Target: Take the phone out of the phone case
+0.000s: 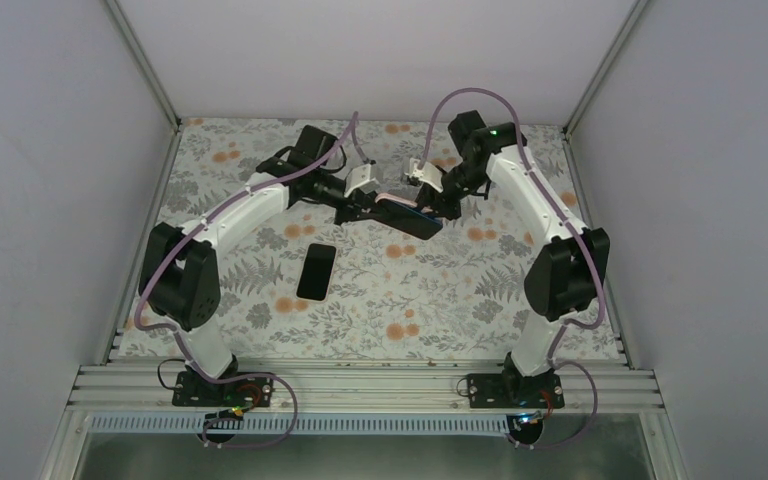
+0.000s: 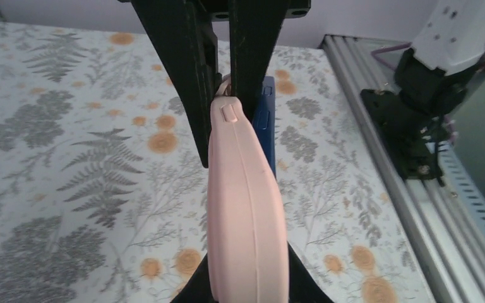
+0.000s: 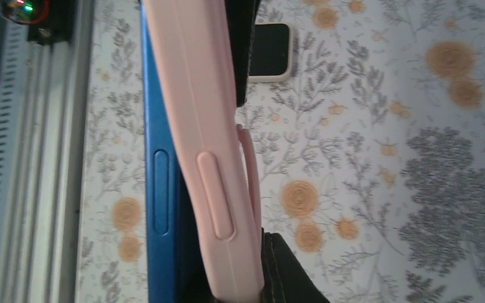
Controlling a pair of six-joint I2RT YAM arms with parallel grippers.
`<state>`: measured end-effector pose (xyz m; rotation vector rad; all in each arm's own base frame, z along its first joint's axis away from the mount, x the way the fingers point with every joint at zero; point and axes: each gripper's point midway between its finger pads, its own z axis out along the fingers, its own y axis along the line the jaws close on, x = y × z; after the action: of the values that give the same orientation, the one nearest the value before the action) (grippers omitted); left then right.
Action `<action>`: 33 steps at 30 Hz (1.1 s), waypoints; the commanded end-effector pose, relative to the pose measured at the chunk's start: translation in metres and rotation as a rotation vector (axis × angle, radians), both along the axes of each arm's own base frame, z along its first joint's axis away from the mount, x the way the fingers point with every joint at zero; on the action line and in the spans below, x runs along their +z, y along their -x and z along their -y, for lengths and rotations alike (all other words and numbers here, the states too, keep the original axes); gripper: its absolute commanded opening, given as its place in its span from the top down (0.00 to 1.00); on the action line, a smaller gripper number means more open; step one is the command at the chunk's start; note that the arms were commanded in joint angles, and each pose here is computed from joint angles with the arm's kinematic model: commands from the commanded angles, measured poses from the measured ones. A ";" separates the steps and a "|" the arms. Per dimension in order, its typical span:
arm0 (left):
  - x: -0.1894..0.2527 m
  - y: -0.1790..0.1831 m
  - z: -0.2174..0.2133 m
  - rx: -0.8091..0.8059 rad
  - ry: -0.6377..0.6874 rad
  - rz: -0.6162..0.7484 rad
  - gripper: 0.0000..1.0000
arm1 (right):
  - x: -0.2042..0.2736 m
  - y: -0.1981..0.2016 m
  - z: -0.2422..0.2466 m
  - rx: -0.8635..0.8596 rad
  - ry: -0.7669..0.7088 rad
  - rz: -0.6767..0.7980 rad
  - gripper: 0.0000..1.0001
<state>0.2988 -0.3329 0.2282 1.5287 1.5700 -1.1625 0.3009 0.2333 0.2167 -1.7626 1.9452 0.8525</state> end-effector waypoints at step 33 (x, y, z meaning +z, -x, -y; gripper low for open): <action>0.137 -0.085 -0.019 0.724 0.093 0.624 0.00 | 0.053 -0.142 0.037 -0.785 -0.419 -0.120 0.97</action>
<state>0.3877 -0.2989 0.3704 1.0313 1.3970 -0.2659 0.4088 0.2122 0.2535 -0.7969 2.0998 0.9464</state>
